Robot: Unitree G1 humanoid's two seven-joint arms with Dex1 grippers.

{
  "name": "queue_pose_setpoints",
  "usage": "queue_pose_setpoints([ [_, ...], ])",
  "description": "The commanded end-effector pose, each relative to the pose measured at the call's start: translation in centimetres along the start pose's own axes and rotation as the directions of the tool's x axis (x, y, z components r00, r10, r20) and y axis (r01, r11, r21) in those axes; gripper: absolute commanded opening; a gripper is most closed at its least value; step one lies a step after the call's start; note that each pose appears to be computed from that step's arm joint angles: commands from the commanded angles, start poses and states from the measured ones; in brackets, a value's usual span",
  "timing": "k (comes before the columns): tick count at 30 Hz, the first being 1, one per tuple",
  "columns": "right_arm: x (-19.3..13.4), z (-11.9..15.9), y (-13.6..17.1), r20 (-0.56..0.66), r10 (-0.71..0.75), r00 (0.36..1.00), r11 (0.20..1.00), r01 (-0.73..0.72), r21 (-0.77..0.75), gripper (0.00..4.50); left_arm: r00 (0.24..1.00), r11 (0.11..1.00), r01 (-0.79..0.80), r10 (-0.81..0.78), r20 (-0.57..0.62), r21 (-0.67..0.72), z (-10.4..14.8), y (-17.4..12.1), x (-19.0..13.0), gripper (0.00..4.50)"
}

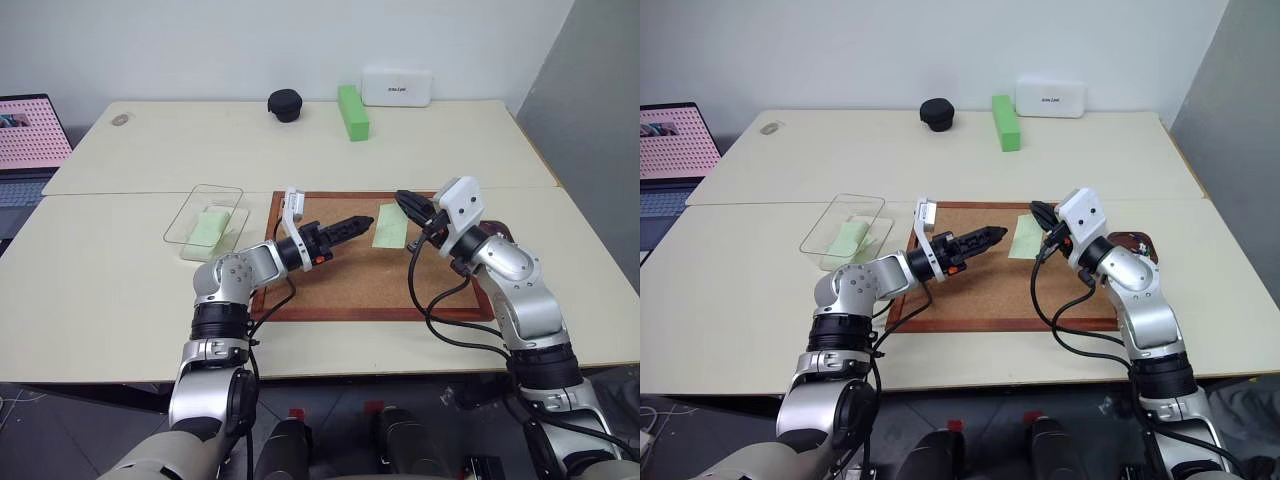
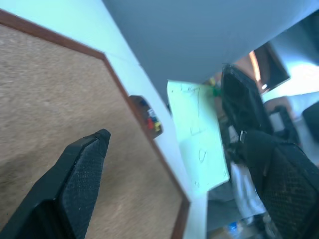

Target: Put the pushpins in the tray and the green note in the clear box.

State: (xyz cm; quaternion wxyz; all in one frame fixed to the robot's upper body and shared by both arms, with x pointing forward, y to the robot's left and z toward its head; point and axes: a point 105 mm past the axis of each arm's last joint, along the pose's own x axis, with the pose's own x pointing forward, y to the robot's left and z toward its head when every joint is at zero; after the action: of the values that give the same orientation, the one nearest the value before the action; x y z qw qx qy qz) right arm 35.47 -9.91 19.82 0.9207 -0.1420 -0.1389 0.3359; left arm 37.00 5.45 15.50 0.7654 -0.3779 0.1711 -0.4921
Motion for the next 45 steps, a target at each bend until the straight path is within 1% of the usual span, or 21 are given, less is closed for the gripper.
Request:
queue_pose_setpoints([
  [1,0.0,2.5,0.4,0.085,0.011,0.996,1.0,-0.012,0.02,0.0,0.996,0.996,0.087,-0.087,-0.001,-0.017,0.3,-1.8,1.0,4.49],
  [6,0.2,2.6,0.9,0.094,0.012,0.996,0.999,-0.017,0.051,0.0,0.993,0.993,0.116,-0.116,-0.023,-0.019,-0.3,-2.4,1.4,4.49],
  [10,0.4,2.7,1.1,0.095,0.011,0.995,0.998,-0.017,0.056,0.0,0.992,0.992,0.129,-0.129,-0.004,-0.007,-0.1,-2.6,1.4,4.49],
  [11,0.4,2.6,1.1,0.093,0.01,0.996,0.998,-0.016,0.057,0.0,0.991,0.991,0.134,-0.134,0.003,-0.004,0.0,-2.7,1.4,4.31],
  [14,0.5,2.3,1.0,0.086,0.005,0.996,0.998,-0.01,0.058,0.0,0.989,0.989,0.145,-0.145,0.012,-0.001,0.2,-2.9,1.3,3.95],
  [18,0.5,2.3,0.8,0.084,-0.002,0.997,0.998,-0.003,0.058,0.0,0.989,0.989,0.149,-0.149,0.014,0.002,0.3,-3.0,1.2,2.96],
  [19,0.5,2.3,0.8,0.083,-0.002,0.997,0.998,-0.003,0.058,0.0,0.989,0.989,0.15,-0.15,0.014,0.002,0.3,-3.1,1.2,2.79],
  [20,0.5,2.2,0.8,0.081,-0.003,0.997,0.999,-0.001,0.054,0.0,0.989,0.989,0.15,-0.15,0.013,0.002,0.3,-3.1,1.2,2.51],
  [22,0.6,2.1,0.6,0.078,-0.013,0.997,0.999,0.009,0.048,0.0,0.988,0.988,0.156,-0.156,0.0,0.013,0.1,-3.2,1.2,2.1],
  [23,0.6,2.1,0.5,0.077,-0.016,0.997,0.999,0.012,0.046,0.0,0.988,0.987,0.157,-0.157,-0.001,0.012,0.1,-3.2,1.2,1.81],
  [27,0.6,2.0,0.4,0.076,-0.021,0.997,0.999,0.017,0.044,0.0,0.986,0.986,0.168,-0.168,-0.001,0.013,0.1,-3.5,1.2,1.07],
  [28,0.6,2.0,0.4,0.076,-0.021,0.997,0.999,0.018,0.043,0.0,0.985,0.985,0.17,-0.17,-0.001,0.014,0.2,-3.5,1.2,0.81],
  [29,0.6,2.0,0.4,0.075,-0.022,0.997,0.999,0.019,0.043,0.0,0.985,0.985,0.171,-0.171,-0.001,0.015,0.2,-3.6,1.2,0.69],
  [31,0.6,2.0,0.3,0.075,-0.024,0.997,0.999,0.021,0.042,0.0,0.986,0.986,0.165,-0.165,0.001,0.015,0.3,-3.4,1.2,0.21],
  [32,0.6,2.0,0.3,0.074,-0.025,0.997,0.999,0.022,0.041,0.0,0.987,0.987,0.162,-0.162,0.004,0.013,0.3,-3.4,1.2,0.08],
  [37,0.6,2.0,0.4,0.076,-0.022,0.997,0.999,0.019,0.039,0.0,0.989,0.989,0.145,-0.145,-0.001,0.013,0.2,-3.1,1.2,0.08],
  [42,0.5,2.4,0.5,0.084,-0.019,0.996,0.999,0.016,0.041,0.0,0.998,0.998,0.058,-0.058,-0.009,0.022,0.0,-1.7,1.4,0.08],
  [45,0.4,2.9,0.2,0.097,-0.032,0.995,0.998,0.028,0.048,0.0,0.999,0.999,-0.042,0.042,0.024,0.019,0.4,-0.1,1.6,0.08],
])
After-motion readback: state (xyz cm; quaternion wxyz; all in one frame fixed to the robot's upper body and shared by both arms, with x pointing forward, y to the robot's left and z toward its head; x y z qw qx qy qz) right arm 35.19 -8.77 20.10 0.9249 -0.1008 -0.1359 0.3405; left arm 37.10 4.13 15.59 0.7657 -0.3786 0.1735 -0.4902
